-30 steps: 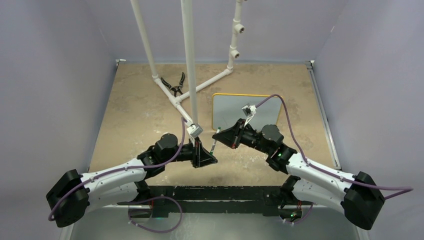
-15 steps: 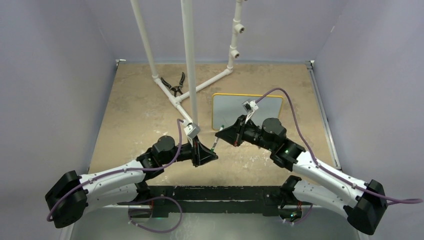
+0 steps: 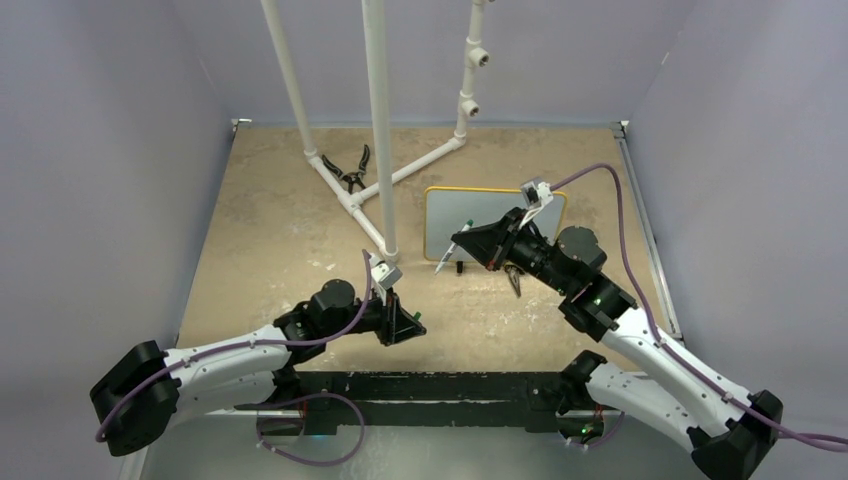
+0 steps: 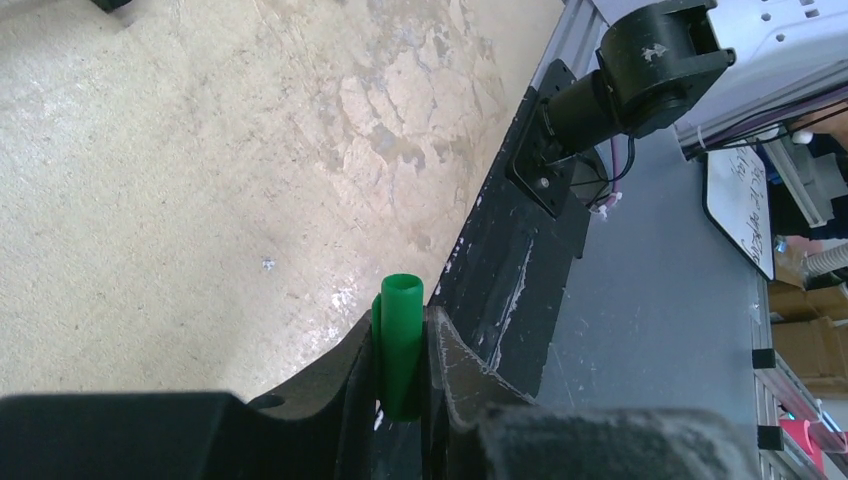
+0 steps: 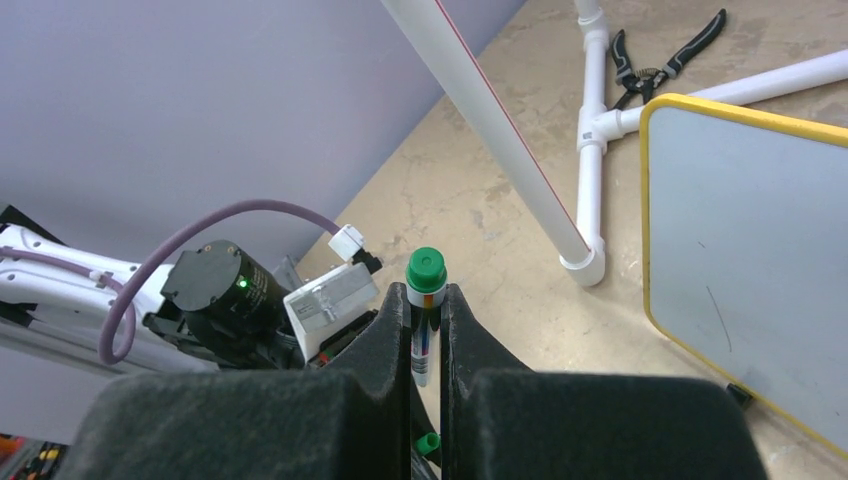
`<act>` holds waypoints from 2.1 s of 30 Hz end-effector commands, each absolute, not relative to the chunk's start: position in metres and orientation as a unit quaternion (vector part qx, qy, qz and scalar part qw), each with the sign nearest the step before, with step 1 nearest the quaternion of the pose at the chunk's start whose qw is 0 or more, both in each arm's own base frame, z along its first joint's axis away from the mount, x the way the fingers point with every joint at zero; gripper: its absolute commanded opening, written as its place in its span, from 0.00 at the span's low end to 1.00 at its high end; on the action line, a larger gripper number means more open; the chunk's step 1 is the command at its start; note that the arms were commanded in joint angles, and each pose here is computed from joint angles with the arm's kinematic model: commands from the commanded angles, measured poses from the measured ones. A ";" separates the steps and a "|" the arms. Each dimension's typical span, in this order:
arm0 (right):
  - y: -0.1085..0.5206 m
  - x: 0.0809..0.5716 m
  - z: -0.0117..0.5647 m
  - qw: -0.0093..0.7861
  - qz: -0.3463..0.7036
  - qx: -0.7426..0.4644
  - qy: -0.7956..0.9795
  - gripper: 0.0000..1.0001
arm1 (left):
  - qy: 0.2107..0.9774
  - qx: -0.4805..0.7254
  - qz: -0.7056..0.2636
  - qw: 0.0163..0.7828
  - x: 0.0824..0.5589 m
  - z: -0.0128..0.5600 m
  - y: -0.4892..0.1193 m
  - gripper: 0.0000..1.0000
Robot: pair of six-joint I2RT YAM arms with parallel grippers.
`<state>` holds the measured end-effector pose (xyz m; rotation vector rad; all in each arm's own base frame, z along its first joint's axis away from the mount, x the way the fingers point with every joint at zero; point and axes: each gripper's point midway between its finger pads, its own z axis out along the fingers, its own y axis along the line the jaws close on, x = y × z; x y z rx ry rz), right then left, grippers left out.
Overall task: Write a sentence on the whiteboard
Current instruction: Open the whiteboard marker at the center of the board, then place the pen cap at the center of the board, then move the whiteboard stand to the center of the board.
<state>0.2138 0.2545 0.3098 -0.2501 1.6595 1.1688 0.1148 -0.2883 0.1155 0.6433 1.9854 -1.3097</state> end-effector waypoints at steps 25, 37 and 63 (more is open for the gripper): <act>0.231 0.219 0.294 0.573 0.442 -0.103 0.682 0.00 | 0.910 0.141 -0.251 0.297 0.156 0.024 -0.232 0.30; 0.242 0.212 0.285 0.553 0.453 -0.136 0.686 0.00 | 0.845 0.207 -0.335 0.362 0.159 0.113 -0.259 0.61; 0.267 0.178 0.284 0.490 0.530 -0.205 0.661 0.00 | 0.697 0.308 -0.508 0.402 0.154 0.236 -0.341 0.03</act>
